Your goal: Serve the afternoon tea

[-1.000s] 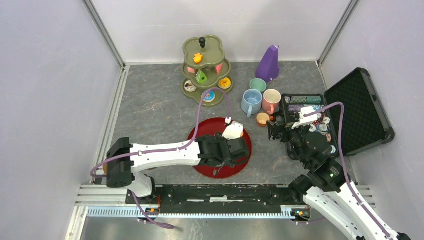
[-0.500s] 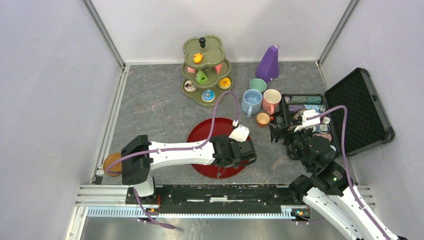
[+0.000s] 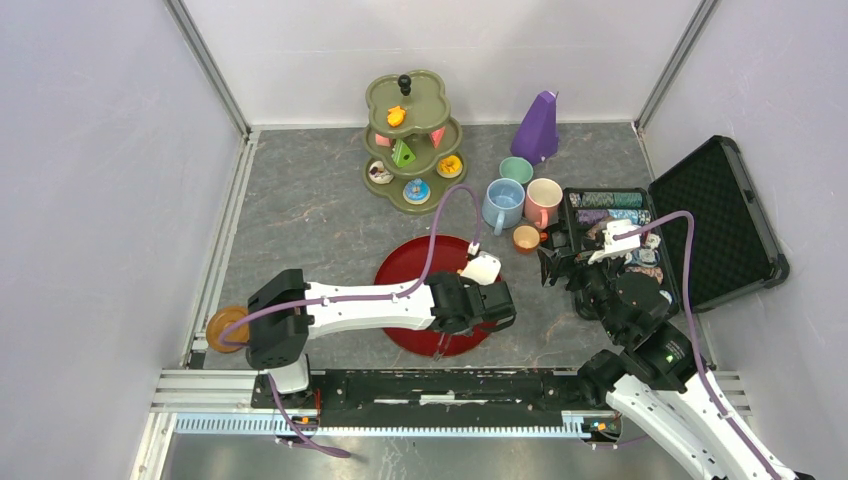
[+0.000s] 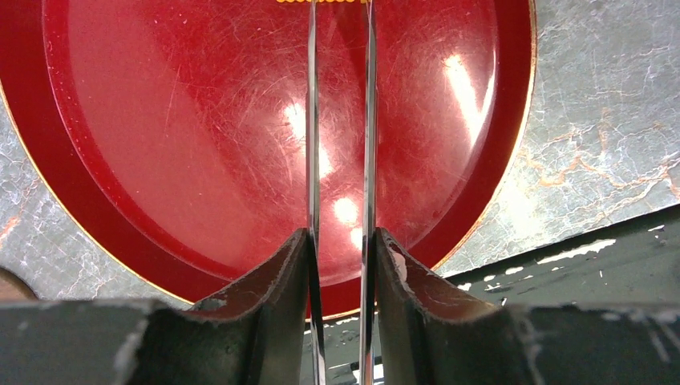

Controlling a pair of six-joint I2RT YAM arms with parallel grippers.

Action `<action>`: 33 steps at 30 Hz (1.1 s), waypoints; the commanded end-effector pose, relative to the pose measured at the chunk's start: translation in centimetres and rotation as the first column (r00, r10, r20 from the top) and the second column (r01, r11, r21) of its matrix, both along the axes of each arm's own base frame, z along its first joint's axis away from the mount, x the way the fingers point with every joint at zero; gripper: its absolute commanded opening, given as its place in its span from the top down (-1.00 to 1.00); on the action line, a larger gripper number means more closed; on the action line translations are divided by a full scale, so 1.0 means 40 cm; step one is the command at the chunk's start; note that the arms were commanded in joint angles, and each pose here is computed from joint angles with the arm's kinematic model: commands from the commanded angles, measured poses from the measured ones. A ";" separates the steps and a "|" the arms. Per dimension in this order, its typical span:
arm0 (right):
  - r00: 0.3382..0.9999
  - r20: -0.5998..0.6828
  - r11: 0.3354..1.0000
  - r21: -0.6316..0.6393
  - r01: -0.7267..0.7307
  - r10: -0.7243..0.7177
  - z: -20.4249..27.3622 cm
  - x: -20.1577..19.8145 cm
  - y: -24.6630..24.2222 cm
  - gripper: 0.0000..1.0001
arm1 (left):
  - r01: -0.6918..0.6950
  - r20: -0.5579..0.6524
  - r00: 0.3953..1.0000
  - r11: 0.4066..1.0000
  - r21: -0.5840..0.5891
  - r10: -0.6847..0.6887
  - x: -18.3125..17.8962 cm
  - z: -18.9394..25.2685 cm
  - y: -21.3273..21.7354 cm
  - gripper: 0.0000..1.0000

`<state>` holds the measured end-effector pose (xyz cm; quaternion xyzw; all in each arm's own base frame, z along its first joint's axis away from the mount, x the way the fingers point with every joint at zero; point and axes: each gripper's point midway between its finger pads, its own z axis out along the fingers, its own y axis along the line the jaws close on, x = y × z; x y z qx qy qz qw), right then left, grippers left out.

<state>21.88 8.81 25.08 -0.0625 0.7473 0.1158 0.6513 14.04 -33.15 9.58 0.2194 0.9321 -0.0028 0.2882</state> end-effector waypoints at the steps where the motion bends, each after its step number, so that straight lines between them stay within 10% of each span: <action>1: 1.000 0.007 1.000 0.019 0.003 -0.003 0.004 0.005 0.005 -0.96 | -0.014 0.030 0.999 0.997 -0.078 0.016 0.011 0.062 -0.011 0.23; 33: 1.000 -0.010 1.000 0.024 0.006 -0.006 -0.018 0.022 0.018 -0.96 | -0.007 -0.083 0.997 0.996 -0.088 0.000 0.064 0.066 0.035 -0.21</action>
